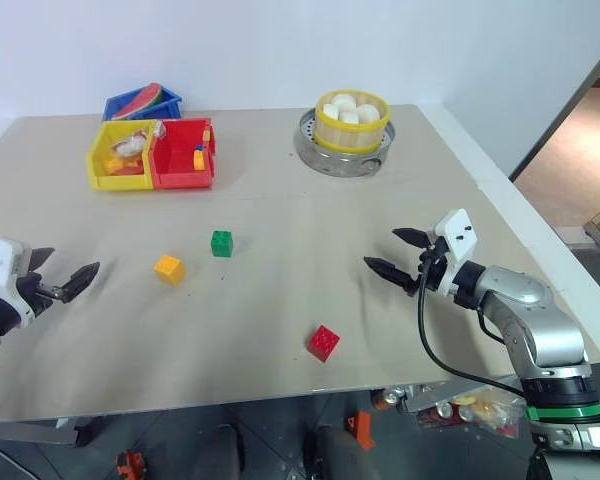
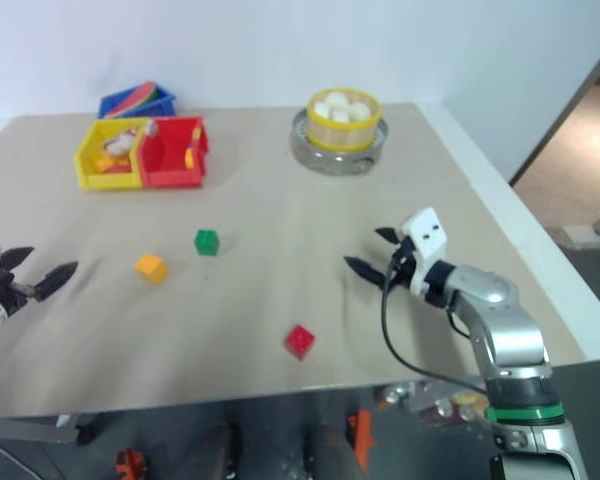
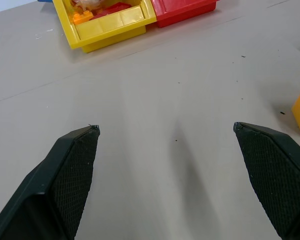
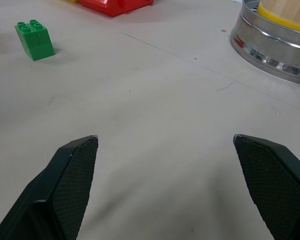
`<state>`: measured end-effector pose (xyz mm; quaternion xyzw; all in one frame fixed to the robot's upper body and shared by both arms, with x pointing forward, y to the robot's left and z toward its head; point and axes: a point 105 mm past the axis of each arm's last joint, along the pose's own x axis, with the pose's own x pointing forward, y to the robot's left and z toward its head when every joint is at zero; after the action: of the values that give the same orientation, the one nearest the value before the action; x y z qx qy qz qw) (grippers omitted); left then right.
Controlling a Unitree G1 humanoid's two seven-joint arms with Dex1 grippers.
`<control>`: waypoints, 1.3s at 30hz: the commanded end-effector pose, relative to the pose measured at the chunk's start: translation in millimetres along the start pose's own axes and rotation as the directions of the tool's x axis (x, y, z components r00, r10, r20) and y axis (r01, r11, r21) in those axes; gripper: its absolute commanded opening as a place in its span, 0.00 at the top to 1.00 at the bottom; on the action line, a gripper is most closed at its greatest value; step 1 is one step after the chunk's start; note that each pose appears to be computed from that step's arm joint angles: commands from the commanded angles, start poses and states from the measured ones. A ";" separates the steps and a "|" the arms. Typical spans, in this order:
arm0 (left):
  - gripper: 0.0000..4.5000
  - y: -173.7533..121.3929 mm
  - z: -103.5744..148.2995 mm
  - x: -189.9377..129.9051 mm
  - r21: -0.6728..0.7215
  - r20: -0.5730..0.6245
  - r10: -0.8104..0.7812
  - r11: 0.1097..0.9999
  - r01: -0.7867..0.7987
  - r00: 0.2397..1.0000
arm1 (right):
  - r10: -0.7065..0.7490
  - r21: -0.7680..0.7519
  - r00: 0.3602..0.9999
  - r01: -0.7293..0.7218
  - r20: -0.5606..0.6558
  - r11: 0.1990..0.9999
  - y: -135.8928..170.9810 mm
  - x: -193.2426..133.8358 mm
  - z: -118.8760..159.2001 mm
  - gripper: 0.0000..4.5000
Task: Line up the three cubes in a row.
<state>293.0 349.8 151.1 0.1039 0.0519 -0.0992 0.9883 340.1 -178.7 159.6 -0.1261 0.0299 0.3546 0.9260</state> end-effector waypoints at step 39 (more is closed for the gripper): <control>0.01 -215.0 35.7 -35.5 0.239 -0.116 -0.941 0.283 0.929 0.317 | 0.495 -0.113 0.862 -0.506 -0.110 0.855 144.3 -12.0 39.7 0.00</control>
<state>215.5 143.1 144.8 0.1698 0.0799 -0.6615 0.7261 234.4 -73.4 167.0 -0.1700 0.0843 0.5870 0.7871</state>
